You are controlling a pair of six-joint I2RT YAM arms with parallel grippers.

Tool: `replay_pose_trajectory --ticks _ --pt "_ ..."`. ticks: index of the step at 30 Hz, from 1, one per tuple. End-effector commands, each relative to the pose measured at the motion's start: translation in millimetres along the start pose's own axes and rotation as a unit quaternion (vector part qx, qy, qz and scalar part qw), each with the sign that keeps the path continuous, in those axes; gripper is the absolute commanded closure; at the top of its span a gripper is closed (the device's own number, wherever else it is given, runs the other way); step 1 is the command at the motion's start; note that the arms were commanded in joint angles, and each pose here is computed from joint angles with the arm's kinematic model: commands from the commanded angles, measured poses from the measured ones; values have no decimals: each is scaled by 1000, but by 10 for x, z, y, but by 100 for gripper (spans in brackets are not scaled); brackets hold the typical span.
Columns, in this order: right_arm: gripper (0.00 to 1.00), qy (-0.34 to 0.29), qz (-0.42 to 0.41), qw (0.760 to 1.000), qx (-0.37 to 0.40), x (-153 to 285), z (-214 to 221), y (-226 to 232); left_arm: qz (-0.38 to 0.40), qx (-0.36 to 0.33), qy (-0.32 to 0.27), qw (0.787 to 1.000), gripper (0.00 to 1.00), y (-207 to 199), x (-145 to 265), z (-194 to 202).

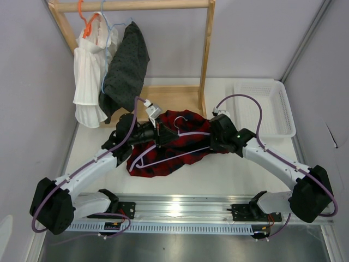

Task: Place the skirt on the hanger

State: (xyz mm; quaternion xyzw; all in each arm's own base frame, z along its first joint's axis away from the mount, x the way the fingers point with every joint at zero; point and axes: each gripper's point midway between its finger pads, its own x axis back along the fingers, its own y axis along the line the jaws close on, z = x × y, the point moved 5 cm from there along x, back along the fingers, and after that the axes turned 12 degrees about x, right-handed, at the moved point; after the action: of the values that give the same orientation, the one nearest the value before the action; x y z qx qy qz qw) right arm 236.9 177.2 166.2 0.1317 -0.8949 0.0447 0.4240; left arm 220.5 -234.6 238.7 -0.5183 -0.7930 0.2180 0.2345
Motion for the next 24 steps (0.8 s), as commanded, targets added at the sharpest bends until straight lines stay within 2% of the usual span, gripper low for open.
replay_pose_trajectory --ticks 1,24 --pt "100 -34 -5 999 -6 116 -191 29 56 -29 -40 997 100 -135 77 -181" --pt "98 -31 -2 1000 3 102 -205 42 69 9 -116 991 100 44 -38 -165"
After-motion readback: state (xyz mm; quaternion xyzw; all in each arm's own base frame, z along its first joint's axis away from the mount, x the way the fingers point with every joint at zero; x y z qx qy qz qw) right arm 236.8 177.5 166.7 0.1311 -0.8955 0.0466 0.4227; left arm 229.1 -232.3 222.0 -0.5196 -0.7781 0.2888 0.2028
